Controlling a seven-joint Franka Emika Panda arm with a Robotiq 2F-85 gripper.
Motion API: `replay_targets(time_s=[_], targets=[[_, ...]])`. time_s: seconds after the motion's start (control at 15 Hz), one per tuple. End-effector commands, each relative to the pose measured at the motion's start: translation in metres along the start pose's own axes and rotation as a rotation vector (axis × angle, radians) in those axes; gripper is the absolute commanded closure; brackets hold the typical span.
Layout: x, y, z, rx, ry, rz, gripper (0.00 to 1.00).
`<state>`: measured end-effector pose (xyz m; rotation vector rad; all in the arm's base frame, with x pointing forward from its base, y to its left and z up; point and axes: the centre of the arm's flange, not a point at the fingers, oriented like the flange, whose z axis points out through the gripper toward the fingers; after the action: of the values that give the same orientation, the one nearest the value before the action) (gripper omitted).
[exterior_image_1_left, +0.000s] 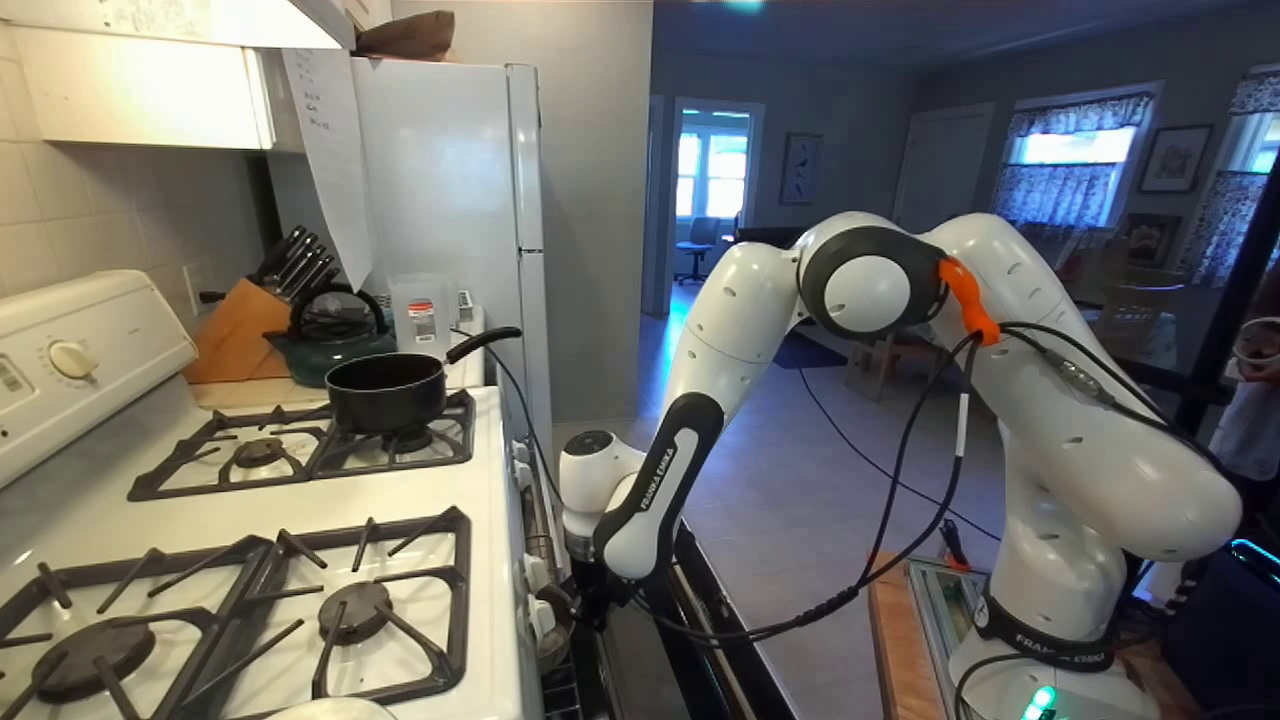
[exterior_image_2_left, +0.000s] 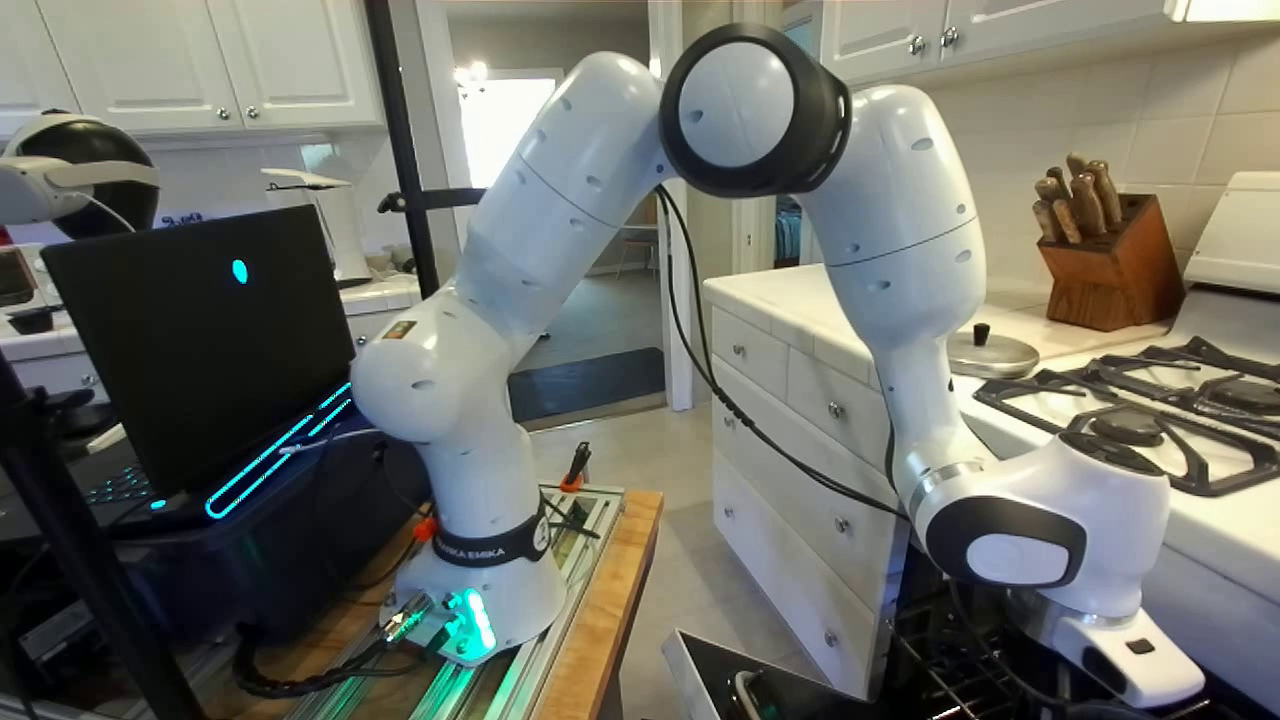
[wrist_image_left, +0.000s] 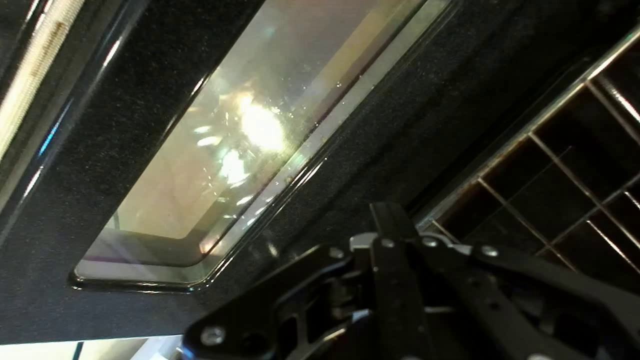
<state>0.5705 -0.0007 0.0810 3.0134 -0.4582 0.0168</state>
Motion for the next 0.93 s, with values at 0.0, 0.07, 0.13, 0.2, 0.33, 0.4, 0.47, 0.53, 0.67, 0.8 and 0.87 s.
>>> replay_targets(time_s=[0.0, 0.07, 0.13, 0.2, 0.33, 0.4, 0.47, 0.53, 0.67, 0.8, 0.87], targets=[[-0.005, -0.011, 0.010, 0.021, 0.003, -0.035, 1.00], [-0.006, -0.012, 0.012, 0.025, -0.015, -0.031, 1.00], [-0.007, -0.015, 0.014, 0.026, -0.014, -0.028, 1.00], [-0.007, -0.016, 0.016, 0.028, -0.021, -0.025, 1.00], [-0.006, -0.018, 0.023, 0.027, -0.034, -0.022, 1.00], [-0.005, -0.018, 0.027, 0.030, -0.031, -0.025, 1.00], [-0.004, -0.019, 0.031, 0.035, -0.029, -0.036, 1.00], [-0.003, -0.020, 0.034, 0.036, -0.027, -0.041, 1.00], [-0.002, -0.022, 0.040, 0.041, -0.022, -0.059, 1.00], [-0.001, -0.026, 0.046, 0.046, -0.021, -0.067, 1.00], [0.000, -0.028, 0.048, 0.048, -0.021, -0.072, 1.00]])
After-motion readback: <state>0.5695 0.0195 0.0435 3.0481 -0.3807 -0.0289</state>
